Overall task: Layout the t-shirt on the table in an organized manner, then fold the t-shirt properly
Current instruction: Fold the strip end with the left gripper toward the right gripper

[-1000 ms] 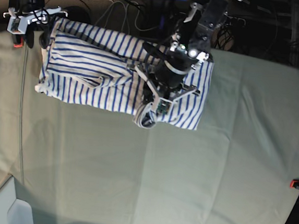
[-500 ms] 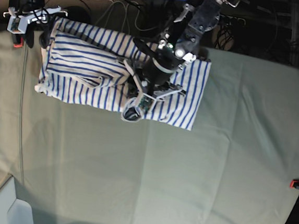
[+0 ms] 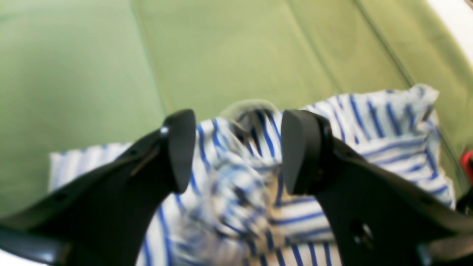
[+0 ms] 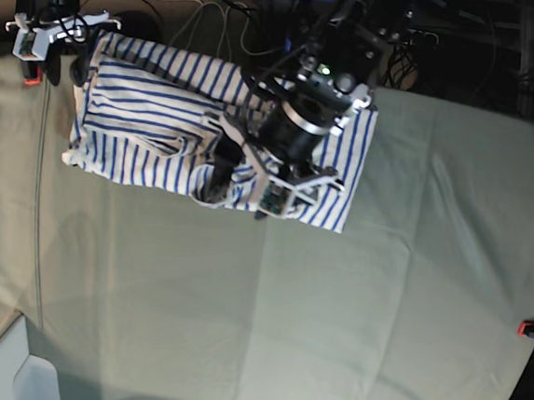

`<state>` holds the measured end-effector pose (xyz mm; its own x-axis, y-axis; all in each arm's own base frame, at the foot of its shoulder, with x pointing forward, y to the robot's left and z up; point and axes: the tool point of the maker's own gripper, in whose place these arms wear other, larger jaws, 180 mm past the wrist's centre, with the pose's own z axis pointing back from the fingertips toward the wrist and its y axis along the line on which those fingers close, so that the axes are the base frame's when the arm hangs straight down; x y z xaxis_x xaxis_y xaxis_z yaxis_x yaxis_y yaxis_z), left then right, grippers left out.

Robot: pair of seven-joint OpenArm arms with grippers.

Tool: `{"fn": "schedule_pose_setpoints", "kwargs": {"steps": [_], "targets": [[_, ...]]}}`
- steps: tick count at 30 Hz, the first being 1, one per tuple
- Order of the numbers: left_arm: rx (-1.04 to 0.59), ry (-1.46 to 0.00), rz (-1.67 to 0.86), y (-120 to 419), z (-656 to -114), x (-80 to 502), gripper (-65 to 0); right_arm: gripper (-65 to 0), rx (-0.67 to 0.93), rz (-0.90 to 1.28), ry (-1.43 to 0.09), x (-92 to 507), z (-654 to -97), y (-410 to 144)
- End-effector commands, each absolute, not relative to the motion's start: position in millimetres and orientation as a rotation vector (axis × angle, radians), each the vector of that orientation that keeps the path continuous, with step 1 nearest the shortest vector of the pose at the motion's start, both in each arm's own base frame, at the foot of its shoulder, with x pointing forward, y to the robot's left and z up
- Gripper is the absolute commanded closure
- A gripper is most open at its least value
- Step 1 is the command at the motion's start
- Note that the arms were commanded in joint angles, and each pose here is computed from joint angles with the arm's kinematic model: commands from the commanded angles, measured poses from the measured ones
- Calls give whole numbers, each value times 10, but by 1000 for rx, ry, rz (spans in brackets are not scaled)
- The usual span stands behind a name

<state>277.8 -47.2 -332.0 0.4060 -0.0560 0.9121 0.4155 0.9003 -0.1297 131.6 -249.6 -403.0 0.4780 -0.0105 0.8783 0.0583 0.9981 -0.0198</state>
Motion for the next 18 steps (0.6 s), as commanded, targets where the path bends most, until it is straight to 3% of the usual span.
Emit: {"fn": "schedule_pose_setpoints", "kwargs": {"steps": [1,7,14,18], "targets": [[-334,-1161,-282,-320,-3238,2860,-327,-267,-53,-39,-1122,1362,-3904,-2526],[-233,-1053,-231,79,-3720,2894,-256,-269,-53,-39,-1120,1371,-3908,-2526],[-320,-922,-389,-495,-4135,2576,-257,-277,-73,-77,-1159,1468,-3851,-2585],[-365,-885,-507,-837,-4242,2445,-257,-363,-73,-84,-1135,1513,-3894,-2594]]}}
